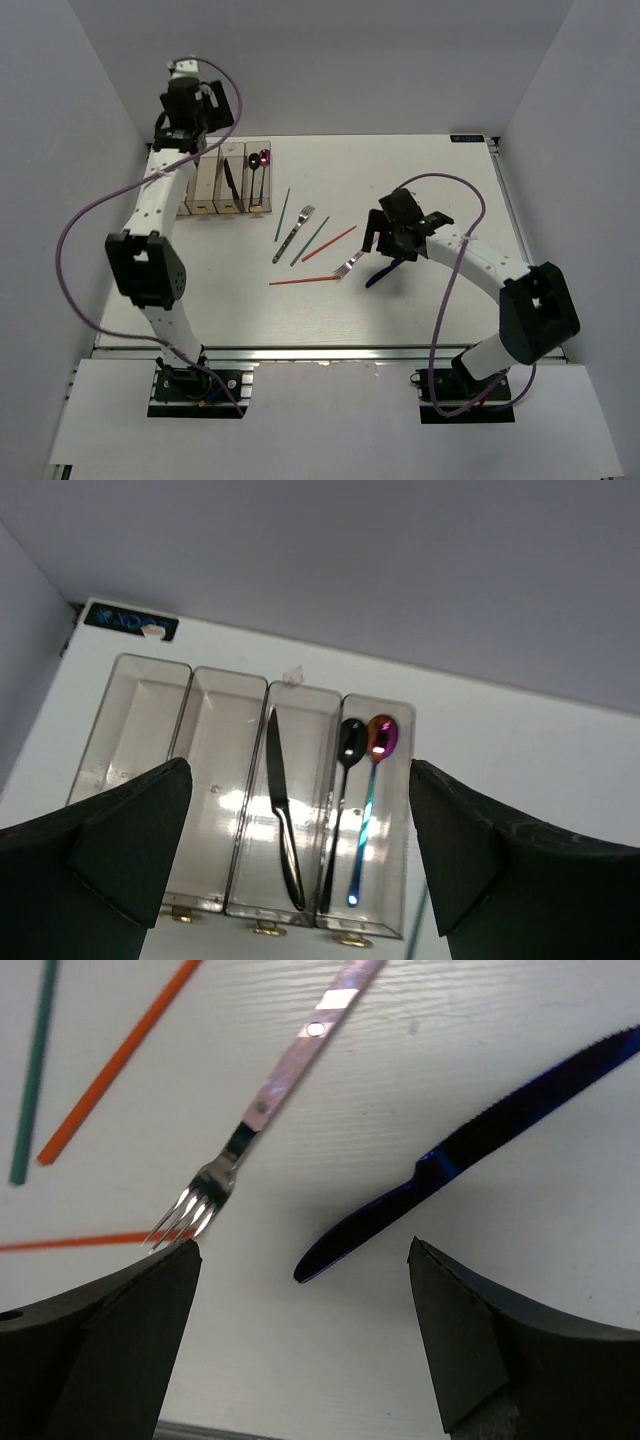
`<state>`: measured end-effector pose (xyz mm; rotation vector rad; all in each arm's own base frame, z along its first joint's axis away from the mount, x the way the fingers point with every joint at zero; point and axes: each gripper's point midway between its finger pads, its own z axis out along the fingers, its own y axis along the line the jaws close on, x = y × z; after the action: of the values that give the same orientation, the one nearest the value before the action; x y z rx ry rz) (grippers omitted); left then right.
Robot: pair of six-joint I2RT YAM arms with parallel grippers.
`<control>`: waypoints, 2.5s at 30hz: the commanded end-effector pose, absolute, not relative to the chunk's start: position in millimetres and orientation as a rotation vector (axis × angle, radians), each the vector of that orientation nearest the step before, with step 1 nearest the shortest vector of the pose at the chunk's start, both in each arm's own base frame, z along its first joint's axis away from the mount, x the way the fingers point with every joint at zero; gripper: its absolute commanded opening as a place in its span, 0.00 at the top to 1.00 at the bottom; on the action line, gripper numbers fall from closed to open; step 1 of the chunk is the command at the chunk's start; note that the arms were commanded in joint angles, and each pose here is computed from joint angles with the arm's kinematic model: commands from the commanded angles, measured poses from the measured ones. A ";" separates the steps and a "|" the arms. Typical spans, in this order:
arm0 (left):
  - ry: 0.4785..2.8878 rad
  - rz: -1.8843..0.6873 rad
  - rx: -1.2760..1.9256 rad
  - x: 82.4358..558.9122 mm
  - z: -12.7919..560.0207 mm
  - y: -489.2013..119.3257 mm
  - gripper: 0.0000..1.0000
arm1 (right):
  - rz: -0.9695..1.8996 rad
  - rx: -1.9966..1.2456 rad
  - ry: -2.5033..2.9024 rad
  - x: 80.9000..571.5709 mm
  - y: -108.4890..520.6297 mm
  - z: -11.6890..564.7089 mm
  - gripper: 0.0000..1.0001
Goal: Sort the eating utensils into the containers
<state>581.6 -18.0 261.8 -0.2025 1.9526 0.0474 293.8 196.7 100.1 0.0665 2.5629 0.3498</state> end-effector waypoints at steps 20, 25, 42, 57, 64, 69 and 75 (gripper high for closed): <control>1.932 -0.385 -0.233 353.2 260.3 -57.8 0.02 | -0.149 0.808 2.539 292.5 167.8 42.7 0.42; 1.925 -0.389 -0.227 349.9 258.4 -58.3 0.02 | -0.193 0.872 2.586 277.2 170.1 16.9 0.44; 1.932 -0.380 -0.226 348.7 254.7 -57.2 0.02 | -0.024 0.969 2.707 234.4 179.2 -41.6 1.00; 2.062 -0.849 -0.253 339.9 213.2 -135.8 0.02 | 0.250 0.206 2.591 246.6 186.3 24.1 1.00; 2.142 -0.969 -0.252 318.9 181.7 -215.4 0.02 | 0.313 0.044 2.575 239.6 192.7 35.8 1.00; 2.112 -0.966 -0.330 315.6 178.5 -212.1 0.02 | 0.301 -0.046 2.579 236.7 192.0 38.6 1.00; 2.056 -1.108 -0.382 307.1 185.7 -224.2 0.02 | 0.378 -0.122 2.498 236.2 201.5 59.8 1.00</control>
<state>307.5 -215.8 165.0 -0.3495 2.1543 -0.9955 231.1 188.9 36.4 -0.0477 2.5915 0.2911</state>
